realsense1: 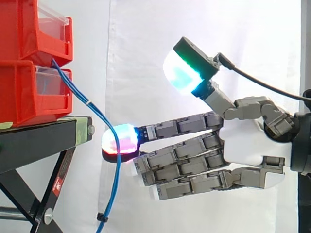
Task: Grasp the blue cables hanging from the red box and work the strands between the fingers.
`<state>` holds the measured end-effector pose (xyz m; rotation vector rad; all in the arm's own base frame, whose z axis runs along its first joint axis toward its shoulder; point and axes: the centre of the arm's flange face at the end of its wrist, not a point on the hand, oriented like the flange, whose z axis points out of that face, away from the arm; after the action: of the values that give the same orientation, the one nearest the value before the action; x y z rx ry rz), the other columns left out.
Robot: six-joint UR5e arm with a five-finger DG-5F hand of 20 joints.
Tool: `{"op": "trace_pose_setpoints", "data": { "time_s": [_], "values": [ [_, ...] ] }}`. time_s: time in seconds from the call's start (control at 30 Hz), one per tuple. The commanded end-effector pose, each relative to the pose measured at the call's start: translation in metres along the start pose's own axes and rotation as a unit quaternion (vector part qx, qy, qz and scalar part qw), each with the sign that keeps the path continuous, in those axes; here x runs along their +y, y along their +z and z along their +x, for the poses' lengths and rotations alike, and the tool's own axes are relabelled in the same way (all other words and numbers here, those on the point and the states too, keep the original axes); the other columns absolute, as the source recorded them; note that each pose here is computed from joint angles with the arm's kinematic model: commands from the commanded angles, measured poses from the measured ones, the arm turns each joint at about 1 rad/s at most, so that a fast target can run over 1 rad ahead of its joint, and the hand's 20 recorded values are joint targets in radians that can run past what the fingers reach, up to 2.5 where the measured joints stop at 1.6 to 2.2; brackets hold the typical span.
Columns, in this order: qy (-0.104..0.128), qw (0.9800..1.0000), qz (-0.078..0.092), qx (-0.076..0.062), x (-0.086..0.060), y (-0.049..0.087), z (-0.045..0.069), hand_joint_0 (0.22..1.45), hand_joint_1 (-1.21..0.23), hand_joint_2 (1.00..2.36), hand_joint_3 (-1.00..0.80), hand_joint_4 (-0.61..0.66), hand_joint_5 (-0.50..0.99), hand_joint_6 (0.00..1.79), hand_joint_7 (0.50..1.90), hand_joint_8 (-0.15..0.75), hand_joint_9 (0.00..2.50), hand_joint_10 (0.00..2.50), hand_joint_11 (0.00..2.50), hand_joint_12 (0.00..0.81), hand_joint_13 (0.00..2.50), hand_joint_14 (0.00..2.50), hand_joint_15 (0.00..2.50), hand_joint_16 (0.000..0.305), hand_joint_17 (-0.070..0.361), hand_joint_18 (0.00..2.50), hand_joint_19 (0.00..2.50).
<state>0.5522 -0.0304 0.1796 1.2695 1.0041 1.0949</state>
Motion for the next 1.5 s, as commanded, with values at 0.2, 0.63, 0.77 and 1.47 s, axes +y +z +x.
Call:
{"op": "trace_pose_setpoints", "data": {
  "time_s": [0.2, 0.63, 0.77, 1.47],
  "values": [
    [-0.001, 1.0, -0.001, -0.006, 0.0, 0.001, -0.004, 0.71, -0.53, 1.0, -1.0, 0.26, -0.25, 0.01, 0.72, 0.388, 0.32, 0.0, 0.27, 0.408, 0.01, 0.0, 0.22, 0.076, 0.172, 0.0, 0.01],
    [-0.02, 0.9997, -0.007, -0.013, -0.021, 0.02, 0.011, 0.71, -0.53, 1.0, -1.0, 0.26, -0.24, 0.01, 0.71, 0.394, 0.38, 0.01, 0.3, 0.415, 0.09, 0.01, 0.24, 0.077, 0.172, 0.0, 0.03],
    [0.009, 0.9999, -0.011, -0.008, -0.031, 0.034, 0.017, 0.71, -0.53, 1.0, -1.0, 0.26, -0.24, 0.01, 0.72, 0.396, 0.38, 0.01, 0.3, 0.417, 0.09, 0.01, 0.24, 0.077, 0.172, 0.0, 0.04],
    [-0.014, 0.9996, -0.025, -0.007, -0.02, 0.048, 0.026, 0.71, -0.53, 1.0, -1.0, 0.25, -0.24, 0.01, 0.71, 0.382, 0.33, 0.01, 0.27, 0.415, 0.11, 0.01, 0.25, 0.077, 0.173, 0.0, 0.06]
  ]
}}
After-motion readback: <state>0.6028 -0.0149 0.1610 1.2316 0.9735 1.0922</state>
